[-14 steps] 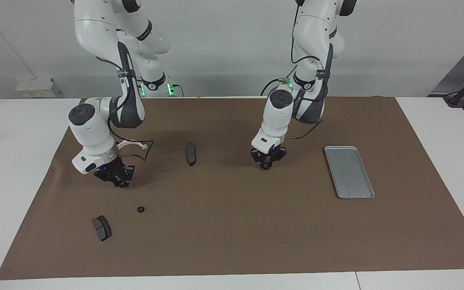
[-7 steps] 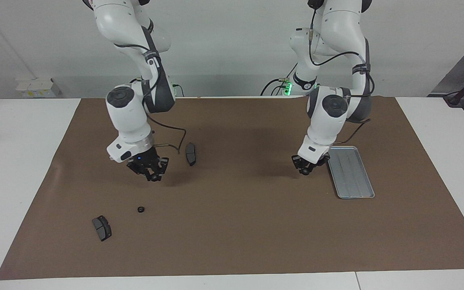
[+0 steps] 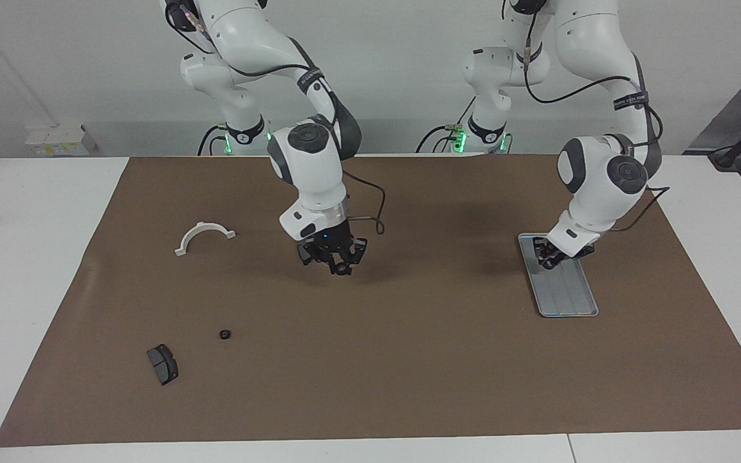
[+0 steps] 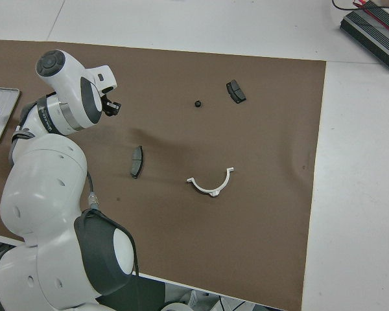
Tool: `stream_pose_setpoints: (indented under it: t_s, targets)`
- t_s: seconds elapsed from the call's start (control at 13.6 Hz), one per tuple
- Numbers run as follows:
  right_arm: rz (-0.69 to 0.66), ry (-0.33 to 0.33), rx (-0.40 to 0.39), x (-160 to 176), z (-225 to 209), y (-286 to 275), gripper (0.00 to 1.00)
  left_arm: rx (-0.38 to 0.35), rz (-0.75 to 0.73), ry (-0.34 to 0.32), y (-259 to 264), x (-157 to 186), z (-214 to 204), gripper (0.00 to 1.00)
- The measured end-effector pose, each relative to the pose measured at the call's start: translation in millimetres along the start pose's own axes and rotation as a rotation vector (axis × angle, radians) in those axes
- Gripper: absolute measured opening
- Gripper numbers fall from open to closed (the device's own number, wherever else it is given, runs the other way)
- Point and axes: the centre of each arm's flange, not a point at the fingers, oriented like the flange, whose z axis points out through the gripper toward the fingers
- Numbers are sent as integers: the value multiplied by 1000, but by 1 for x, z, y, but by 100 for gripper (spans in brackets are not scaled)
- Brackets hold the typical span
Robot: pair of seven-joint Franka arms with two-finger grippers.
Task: Pick bearing gear from pile to tray
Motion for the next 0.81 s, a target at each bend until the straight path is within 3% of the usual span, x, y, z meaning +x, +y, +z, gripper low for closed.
stream_pose_setpoints:
  t_s: [0.44, 0.51, 0.81]
  targets:
    - [23, -25, -23, -34, 47, -102, 35, -20, 89, -38, -35, -29, 17, 35]
    - [16, -29, -20, -41, 54, -112, 35, -20, 93, -38, -34, -29, 18, 41]
    - [-11, -40, -19, -59, 68, -127, 35, -15, 108, -18, -29, -26, 15, 88]
